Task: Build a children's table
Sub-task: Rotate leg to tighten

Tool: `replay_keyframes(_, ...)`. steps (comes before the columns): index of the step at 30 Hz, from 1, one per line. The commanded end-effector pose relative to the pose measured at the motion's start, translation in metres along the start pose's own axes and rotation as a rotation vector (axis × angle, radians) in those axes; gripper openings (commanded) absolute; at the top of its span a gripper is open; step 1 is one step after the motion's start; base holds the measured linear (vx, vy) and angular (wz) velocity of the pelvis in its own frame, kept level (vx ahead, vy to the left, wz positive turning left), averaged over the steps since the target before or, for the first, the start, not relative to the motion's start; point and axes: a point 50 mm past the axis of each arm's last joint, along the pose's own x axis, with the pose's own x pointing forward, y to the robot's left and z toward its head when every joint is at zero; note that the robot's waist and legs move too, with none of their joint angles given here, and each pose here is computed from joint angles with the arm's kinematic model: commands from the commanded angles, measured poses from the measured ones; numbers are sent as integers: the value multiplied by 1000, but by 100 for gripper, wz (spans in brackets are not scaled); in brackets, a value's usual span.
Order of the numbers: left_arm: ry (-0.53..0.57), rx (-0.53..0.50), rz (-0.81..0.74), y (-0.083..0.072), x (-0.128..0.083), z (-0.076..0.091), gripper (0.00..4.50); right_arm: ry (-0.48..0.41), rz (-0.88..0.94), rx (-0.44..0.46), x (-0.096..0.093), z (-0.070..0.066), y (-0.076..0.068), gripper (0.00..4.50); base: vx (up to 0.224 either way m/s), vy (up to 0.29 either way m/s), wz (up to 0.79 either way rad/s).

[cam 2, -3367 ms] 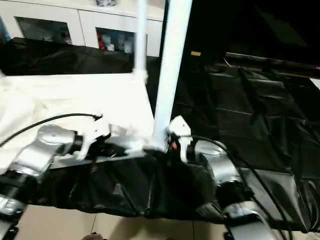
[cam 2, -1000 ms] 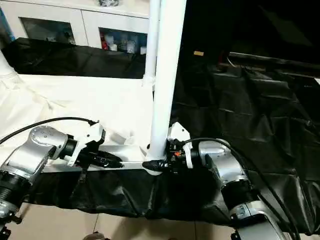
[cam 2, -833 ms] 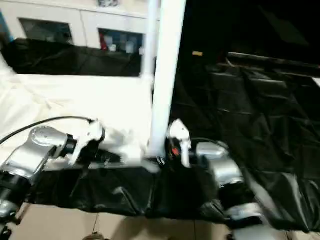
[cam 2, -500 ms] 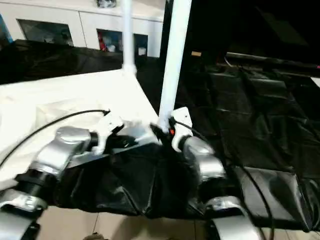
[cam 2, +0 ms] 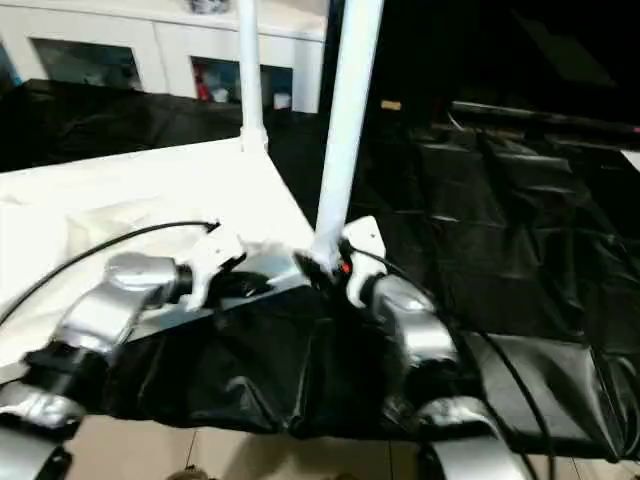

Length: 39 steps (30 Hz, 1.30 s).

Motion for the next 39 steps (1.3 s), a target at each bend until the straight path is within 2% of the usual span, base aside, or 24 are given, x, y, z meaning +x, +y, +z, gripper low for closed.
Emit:
replay_keyframes(1,-59,81,-122,-12,9,16,0,25,285,-102,15,5,33,380,0,0,0)
replay_keyframes(6,-46,95,-198,-13,-3,11,0,73,432,-134,0,3,34,380,0,0,0)
replay_keyframes(8,-25,111,-252,-14,-12,7,0,104,543,-148,-10,4,36,380,0,0,0)
replay_keyframes(10,-18,116,-271,-15,-15,5,0,123,590,-147,-13,4,36,358,0,0,0)
replay_keyframes(14,-11,119,-279,-14,-19,4,0,152,635,-155,-17,4,37,340,0,0,0)
replay_keyframes(17,-11,117,-280,-13,-20,4,0,157,643,-150,-17,3,37,310,0,0,0)
replay_keyframes(19,-13,112,-278,-13,-20,3,0,158,642,-142,-17,3,37,309,0,0,0)
replay_keyframes(21,-15,105,-275,-13,-20,3,0,159,631,-132,-17,2,38,286,0,0,0)
replay_keyframes(23,-15,93,-258,-12,-18,2,0,166,594,-123,-15,-1,37,277,0,0,0)
replay_keyframes(26,-18,31,-138,-4,-7,6,0,178,315,-96,2,-7,26,272,0,0,0)
replay_keyframes(27,-18,31,-138,-4,-7,6,0,178,315,-96,2,-7,26,272,0,0,0)
replay_keyframes(31,-34,-16,-7,3,13,18,0,159,43,25,21,-12,19,270,0,0,0)
replay_keyframes(33,-47,-49,47,2,26,26,0,158,-48,55,32,-13,23,270,0,0,0)
replay_keyframes(36,-62,-68,80,-2,39,33,0,144,-122,47,47,-11,32,270,0,0,0)
replay_keyframes(37,-65,-62,74,-6,42,34,0,132,-129,29,51,-8,36,305,0,0,0)
replay_keyframes(38,-65,-62,74,-6,42,34,0,132,-129,29,51,-8,36,305,0,0,0)
replay_keyframes(39,-66,-58,65,-8,44,33,0,125,-123,24,53,-7,38,325,0,0,0)
